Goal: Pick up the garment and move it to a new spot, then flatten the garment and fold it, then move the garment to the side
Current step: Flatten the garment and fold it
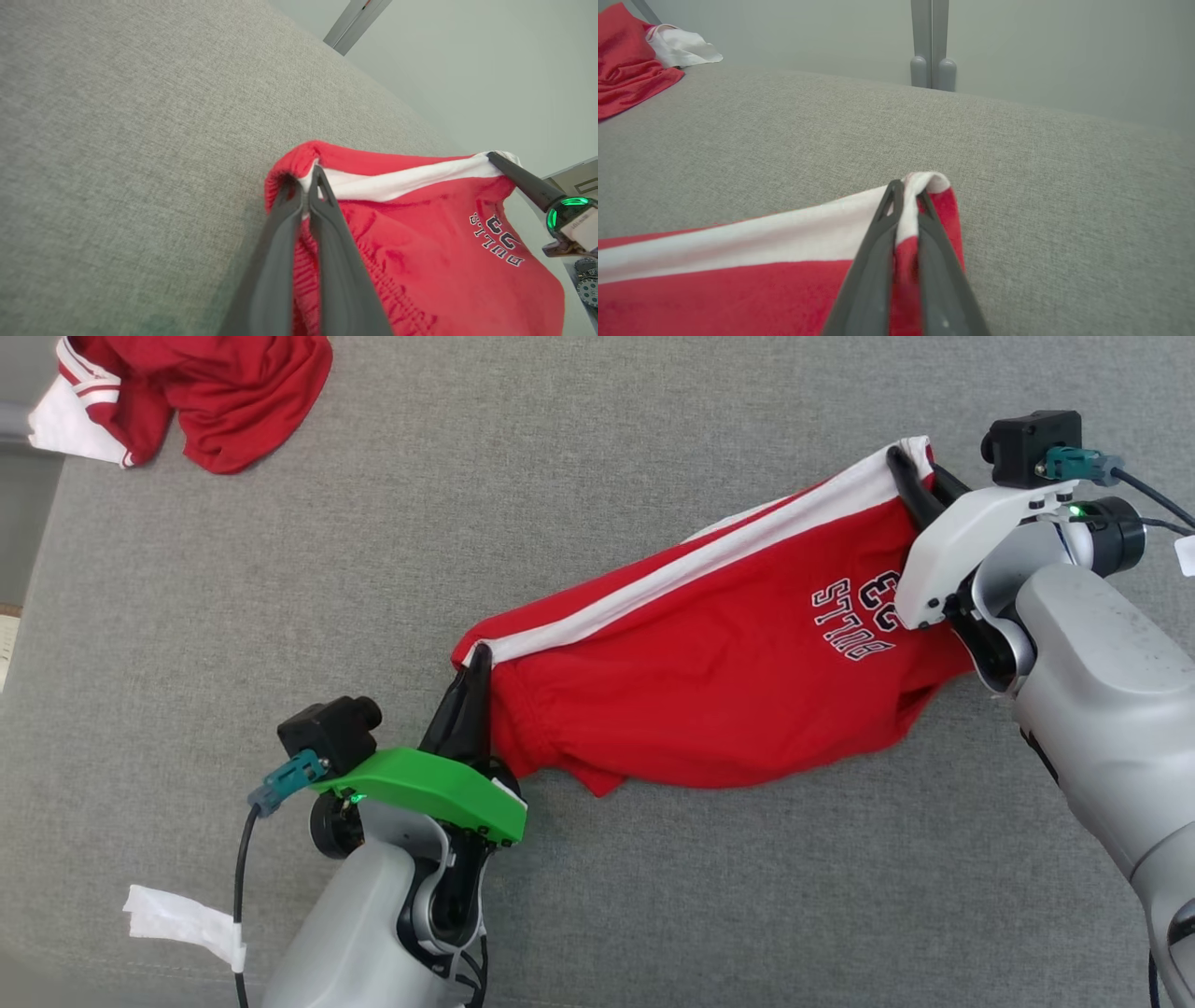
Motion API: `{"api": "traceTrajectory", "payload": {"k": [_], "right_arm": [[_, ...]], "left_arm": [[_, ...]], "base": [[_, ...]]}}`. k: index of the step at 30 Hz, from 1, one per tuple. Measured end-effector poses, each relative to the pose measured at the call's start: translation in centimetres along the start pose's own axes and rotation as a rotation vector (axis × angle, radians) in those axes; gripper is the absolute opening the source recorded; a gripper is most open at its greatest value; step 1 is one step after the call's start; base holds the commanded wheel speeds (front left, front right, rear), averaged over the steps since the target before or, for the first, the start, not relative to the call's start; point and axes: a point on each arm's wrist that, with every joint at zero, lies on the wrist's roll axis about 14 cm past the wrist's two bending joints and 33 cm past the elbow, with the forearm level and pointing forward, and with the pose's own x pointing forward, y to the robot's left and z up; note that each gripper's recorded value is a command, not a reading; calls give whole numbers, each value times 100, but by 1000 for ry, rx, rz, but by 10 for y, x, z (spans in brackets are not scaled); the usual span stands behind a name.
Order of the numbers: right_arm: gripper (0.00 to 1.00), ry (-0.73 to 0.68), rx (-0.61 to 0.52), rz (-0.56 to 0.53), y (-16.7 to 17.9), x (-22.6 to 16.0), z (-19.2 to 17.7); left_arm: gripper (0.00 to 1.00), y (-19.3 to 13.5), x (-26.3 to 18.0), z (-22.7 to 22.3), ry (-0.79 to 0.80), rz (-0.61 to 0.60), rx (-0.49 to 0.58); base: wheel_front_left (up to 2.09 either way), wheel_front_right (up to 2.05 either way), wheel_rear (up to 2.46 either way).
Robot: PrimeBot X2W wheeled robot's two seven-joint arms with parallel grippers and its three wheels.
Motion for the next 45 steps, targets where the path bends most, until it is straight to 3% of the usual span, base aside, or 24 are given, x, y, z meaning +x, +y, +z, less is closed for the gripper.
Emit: {"api": "traceTrajectory", "payload": {"k": [5, 14, 27, 41, 42, 43, 44, 45], "right_arm": [[100, -22, -19, -7, -1, -2, 6], [100, -62, -86, 11, 2, -17, 24], [100, 122, -60, -45, -12, -66, -29], [100, 279, 18, -78, -7, -70, -73], [63, 279, 18, -77, -7, -70, -73], [37, 279, 19, -76, -6, -71, -73], [22, 278, 23, -75, -5, -71, -73], [0, 276, 26, -73, -4, -72, -73]], "left_arm": [[100, -17, -6, 5, -21, -57, 44], [100, -12, -39, 27, -116, -49, 129], [100, 23, -92, 76, -276, 75, 209], [100, 39, -104, 89, -324, 123, 229], [100, 40, -104, 90, -326, 125, 230], [100, 40, -104, 90, -327, 126, 230], [100, 40, -104, 90, -328, 127, 229], [100, 40, -104, 89, -327, 126, 228]], "base": [[0, 0, 0], [0, 0, 0], [0, 0, 0], [0, 0, 0], [0, 0, 0], [0, 0, 0], [0, 0, 0], [0, 0, 0]]}}
